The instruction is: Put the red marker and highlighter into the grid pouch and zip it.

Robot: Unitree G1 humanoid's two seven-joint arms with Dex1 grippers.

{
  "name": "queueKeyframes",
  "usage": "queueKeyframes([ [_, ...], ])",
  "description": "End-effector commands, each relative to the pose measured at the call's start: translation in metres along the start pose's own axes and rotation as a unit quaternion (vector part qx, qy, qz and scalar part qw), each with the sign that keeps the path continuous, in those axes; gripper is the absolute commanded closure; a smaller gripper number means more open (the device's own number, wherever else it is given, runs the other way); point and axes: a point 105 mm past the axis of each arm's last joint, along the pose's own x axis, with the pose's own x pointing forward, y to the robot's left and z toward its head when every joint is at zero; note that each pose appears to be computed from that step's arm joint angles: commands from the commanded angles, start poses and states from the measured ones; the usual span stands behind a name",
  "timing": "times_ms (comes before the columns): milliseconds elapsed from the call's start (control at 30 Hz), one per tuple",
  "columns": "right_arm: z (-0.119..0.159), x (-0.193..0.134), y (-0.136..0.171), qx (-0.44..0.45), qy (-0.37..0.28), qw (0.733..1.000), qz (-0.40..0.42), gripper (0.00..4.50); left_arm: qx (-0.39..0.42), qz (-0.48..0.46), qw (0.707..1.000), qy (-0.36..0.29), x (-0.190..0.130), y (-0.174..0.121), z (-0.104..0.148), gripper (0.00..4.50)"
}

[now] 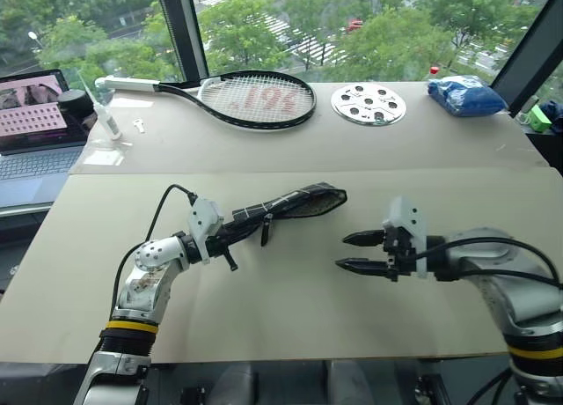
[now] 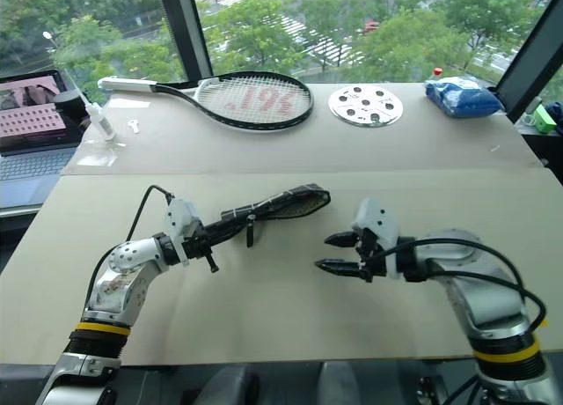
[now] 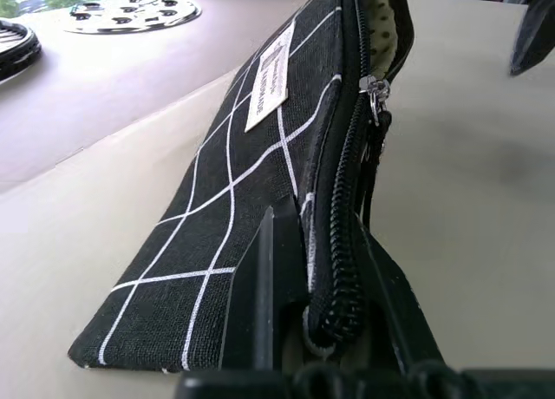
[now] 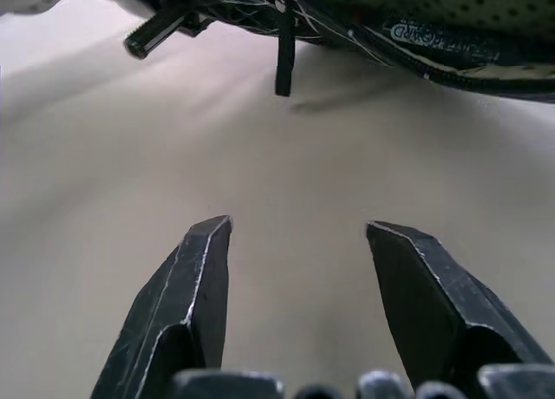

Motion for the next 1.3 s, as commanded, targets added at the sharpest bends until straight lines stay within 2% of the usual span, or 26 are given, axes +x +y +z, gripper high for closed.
queueKeyframes([
  [33,0.007,0.026,-0.006,0.018,-0.013,0.999,-0.034,1.74,0.015,-0.003,1.000,-0.018,0.001,0.003,0.013,4.50],
  [200,0.012,0.069,0.011,0.024,-0.012,1.000,-0.001,1.74,0.017,-0.004,1.000,-0.017,0.000,0.002,0.013,4.50],
  [300,0.028,0.089,0.021,0.042,-0.033,0.998,0.029,1.74,0.018,-0.006,1.000,-0.016,0.000,0.000,0.013,4.50],
  [567,0.046,0.115,0.024,0.053,-0.045,0.996,0.053,1.74,0.019,-0.003,1.000,-0.014,-0.003,-0.002,0.013,4.50],
  [600,0.047,0.115,0.023,0.049,-0.045,0.996,0.052,1.97,0.018,-0.001,1.000,-0.013,-0.003,-0.002,0.013,4.50],
  [700,0.049,0.111,0.018,0.046,-0.050,0.997,0.046,2.72,0.018,0.003,1.000,-0.012,-0.006,-0.002,0.012,4.50],
  [867,0.049,0.103,0.013,0.042,-0.054,0.997,0.042,4.48,0.016,0.005,1.000,-0.011,-0.007,-0.002,0.012,4.50],
  [1067,0.047,0.087,0.006,0.031,-0.050,0.998,0.029,4.48,0.017,0.006,1.000,-0.012,-0.006,-0.002,0.012,4.50],
  [1200,0.029,0.048,-0.013,0.017,-0.006,1.000,0.005,4.48,0.018,0.005,1.000,-0.013,-0.005,-0.003,0.013,4.50],
  [1300,0.014,0.007,-0.047,0.007,0.024,0.997,-0.071,4.48,0.018,0.004,1.000,-0.012,-0.004,-0.003,0.013,4.50],
])
